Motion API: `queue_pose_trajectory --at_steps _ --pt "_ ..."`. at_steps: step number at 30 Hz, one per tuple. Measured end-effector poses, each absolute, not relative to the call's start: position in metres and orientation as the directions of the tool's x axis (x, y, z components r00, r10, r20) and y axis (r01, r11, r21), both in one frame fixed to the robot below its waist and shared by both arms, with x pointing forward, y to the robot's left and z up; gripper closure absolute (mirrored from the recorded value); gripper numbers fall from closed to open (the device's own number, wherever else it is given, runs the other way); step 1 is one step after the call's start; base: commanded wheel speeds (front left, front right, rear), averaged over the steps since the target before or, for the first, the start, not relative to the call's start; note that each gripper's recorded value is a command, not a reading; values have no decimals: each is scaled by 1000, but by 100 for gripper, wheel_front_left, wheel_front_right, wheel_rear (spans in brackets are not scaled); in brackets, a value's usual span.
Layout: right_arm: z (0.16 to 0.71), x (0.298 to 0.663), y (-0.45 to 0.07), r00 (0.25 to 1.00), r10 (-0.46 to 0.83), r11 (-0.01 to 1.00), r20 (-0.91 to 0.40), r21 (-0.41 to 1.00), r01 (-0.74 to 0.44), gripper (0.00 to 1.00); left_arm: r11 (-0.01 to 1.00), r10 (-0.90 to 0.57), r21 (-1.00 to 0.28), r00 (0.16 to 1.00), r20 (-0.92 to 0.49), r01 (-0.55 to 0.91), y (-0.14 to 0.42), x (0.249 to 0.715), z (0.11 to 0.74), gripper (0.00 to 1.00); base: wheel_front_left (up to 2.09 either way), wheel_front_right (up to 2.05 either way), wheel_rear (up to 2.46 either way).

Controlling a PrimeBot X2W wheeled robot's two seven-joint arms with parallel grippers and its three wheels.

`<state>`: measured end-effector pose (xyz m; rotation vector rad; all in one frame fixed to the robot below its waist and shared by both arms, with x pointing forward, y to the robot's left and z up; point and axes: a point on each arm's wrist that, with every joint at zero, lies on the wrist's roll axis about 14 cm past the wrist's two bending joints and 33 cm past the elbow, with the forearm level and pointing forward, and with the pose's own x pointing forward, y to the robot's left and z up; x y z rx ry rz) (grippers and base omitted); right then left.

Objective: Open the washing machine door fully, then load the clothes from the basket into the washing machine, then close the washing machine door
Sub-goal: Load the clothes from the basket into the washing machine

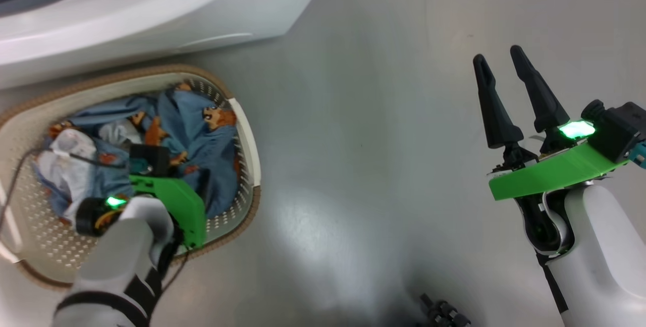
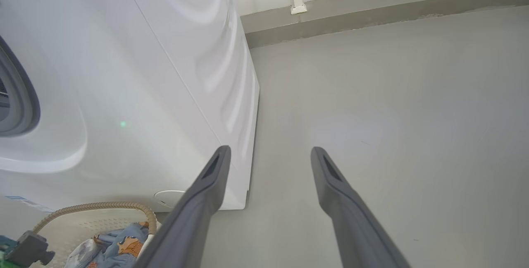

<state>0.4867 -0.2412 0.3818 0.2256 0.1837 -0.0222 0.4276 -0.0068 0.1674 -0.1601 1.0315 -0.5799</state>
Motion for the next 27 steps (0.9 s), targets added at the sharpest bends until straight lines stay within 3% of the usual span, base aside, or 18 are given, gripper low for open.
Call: queue_pose_trajectory --at_steps 5,9,20,22,27 --pt "372 490 -242 980 -4 976 -201 214 48 0 839 -512 -381 329 -793 388 -8 435 150 0 0 0 0" --pt "366 491 -247 977 -13 978 -211 203 56 0 821 -507 -378 240 -828 428 -14 430 137 0 0 0 0" --pt "360 489 -254 973 -34 979 -227 188 78 0 819 -510 -405 193 -838 405 -26 439 124 0 0 0 0" --pt "361 489 -255 974 -36 979 -224 188 80 0 823 -503 -399 190 -843 405 -23 438 123 100 0 0 0" --pt "369 490 -254 978 -37 978 -206 192 77 0 834 -499 -396 219 -838 385 -20 444 131 100 0 0 0"
